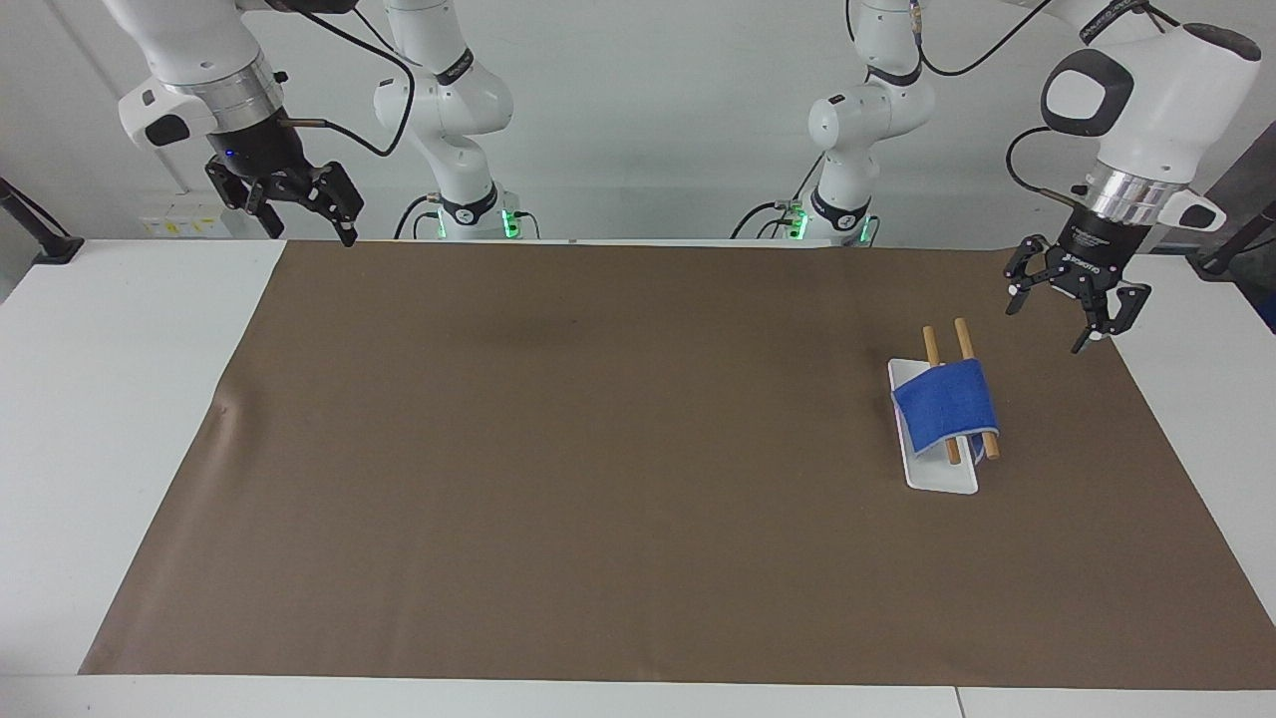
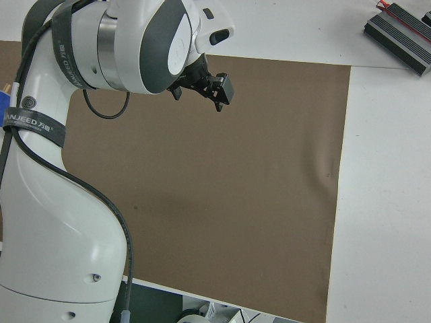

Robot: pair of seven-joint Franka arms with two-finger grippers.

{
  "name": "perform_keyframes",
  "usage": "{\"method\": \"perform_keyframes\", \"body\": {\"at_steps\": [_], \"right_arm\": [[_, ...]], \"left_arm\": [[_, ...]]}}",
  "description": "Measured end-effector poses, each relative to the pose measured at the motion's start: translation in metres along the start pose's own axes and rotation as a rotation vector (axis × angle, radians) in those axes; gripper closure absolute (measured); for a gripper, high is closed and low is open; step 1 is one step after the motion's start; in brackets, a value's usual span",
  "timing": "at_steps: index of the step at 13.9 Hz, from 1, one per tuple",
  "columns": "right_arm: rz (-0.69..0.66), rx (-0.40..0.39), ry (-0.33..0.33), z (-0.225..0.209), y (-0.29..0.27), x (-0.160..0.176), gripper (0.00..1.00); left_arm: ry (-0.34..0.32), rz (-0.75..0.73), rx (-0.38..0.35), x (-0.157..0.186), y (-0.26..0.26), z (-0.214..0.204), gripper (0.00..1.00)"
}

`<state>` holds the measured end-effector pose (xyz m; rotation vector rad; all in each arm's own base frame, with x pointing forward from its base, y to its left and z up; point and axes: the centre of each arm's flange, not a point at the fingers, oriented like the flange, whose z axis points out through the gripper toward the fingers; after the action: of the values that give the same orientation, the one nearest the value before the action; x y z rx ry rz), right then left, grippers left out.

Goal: Right arm passes towel to left arm to hang
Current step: 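Lay the towel over the sticks and open the left gripper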

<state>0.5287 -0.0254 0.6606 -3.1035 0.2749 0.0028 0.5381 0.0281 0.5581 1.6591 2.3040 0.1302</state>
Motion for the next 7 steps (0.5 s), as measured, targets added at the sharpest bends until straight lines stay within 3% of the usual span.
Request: {"method": "perform_keyframes", "body": {"at_steps": [4,7], "right_arm": [[0.008,0.002,0.001,-0.002,0.005,0.000,0.00],[0.011,0.003,-0.001,-0.001,0.007,0.000,0.00]], "left_arm": [[-0.013,0.209,-0.025,-0.058,0.007,-0.014,0.03],[-0.025,0.368,-0.022,-0.080,0.013,-0.021,0.03]]}}
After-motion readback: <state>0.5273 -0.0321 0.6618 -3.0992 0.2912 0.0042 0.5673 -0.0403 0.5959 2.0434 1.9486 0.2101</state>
